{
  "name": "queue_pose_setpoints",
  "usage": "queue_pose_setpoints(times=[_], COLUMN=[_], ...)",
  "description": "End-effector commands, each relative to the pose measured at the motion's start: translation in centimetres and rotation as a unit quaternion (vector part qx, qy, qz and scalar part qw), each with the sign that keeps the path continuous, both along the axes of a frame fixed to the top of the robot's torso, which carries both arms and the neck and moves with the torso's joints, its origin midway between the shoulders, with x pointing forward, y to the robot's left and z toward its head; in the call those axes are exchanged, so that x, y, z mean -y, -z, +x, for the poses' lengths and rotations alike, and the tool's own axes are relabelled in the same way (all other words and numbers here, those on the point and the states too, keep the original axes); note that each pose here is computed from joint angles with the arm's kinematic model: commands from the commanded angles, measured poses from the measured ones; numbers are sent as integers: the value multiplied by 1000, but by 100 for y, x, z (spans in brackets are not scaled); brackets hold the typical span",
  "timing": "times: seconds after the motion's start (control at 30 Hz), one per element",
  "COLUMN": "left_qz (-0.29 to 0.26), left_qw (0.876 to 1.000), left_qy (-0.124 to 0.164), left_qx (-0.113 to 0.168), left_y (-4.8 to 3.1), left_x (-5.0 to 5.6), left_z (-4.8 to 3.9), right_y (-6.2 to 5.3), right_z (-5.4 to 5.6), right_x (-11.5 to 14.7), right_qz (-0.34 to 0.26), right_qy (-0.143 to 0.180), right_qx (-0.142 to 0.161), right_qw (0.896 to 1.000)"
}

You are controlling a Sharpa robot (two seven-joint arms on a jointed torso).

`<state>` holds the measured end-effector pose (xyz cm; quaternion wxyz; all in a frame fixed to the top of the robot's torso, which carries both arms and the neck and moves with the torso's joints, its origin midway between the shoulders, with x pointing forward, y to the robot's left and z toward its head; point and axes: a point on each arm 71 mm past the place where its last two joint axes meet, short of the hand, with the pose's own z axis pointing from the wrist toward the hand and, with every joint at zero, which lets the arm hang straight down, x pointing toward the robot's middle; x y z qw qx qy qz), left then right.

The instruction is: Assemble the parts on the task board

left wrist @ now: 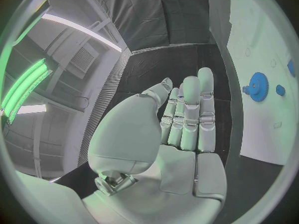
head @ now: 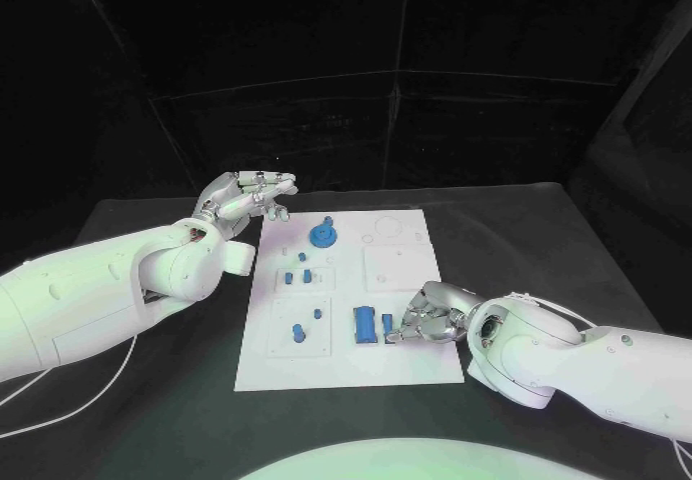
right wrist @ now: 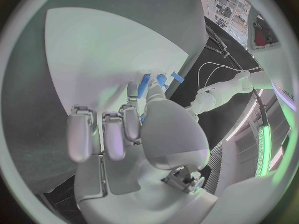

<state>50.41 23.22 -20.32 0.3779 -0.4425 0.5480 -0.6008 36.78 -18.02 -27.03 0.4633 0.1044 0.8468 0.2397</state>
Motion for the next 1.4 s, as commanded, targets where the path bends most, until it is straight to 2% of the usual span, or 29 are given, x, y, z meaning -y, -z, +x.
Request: queue_pose_setpoints(times=[0.03, 0.27, 0.5, 0.6, 0.7, 0.8, 0.87, 0.97, 1.0, 1.1, 1.17, 1.3, 1.4], left_qz=[-4, -4, -4, -4, -4, -4, -4, -6, -6, -7, -6, -4, -4], left_qw=[1000, 1000, 1000, 1000, 1000, 1000, 1000, 1000, 1000, 1000, 1000, 1000, 1000], left_qy=[4, 5, 5, 4, 4, 3, 3, 4, 4, 4, 1, -9, -22], left_qx=[3, 3, 3, 3, 4, 5, 6, 8, 10, 12, 14, 17, 18], left_y=[-17, -18, -18, -17, -17, -16, -17, -19, -19, -15, -7, 19, 45], left_x=[8, 12, 7, 6, 5, 3, 6, 13, 15, 12, -2, -39, -76], left_z=[-2, -4, -4, -3, -2, 0, 2, 2, 6, 19, 40, 107, 164], right_y=[15, 21, -11, -36, -71, -117, -153, -238, -295, -350, -386, -378, -355], right_z=[13, 50, 37, 22, 5, 11, 55, 196, 319, 494, 678, 989, 1180], right_x=[-10, -53, -68, -71, -64, -16, 40, 154, 243, 350, 440, 536, 553], right_qz=[-10, -16, 1, 31, 86, 145, 179, 230, 265, 305, 340, 393, 416], right_qy=[-3, 1, -4, -11, -22, -23, -13, 9, 29, 57, 83, 113, 122], right_qx=[-1, 12, 23, 23, 20, 22, 26, 38, 43, 49, 54, 58, 64], right_qw=[1000, 1000, 1000, 999, 996, 989, 983, 972, 963, 949, 935, 911, 899])
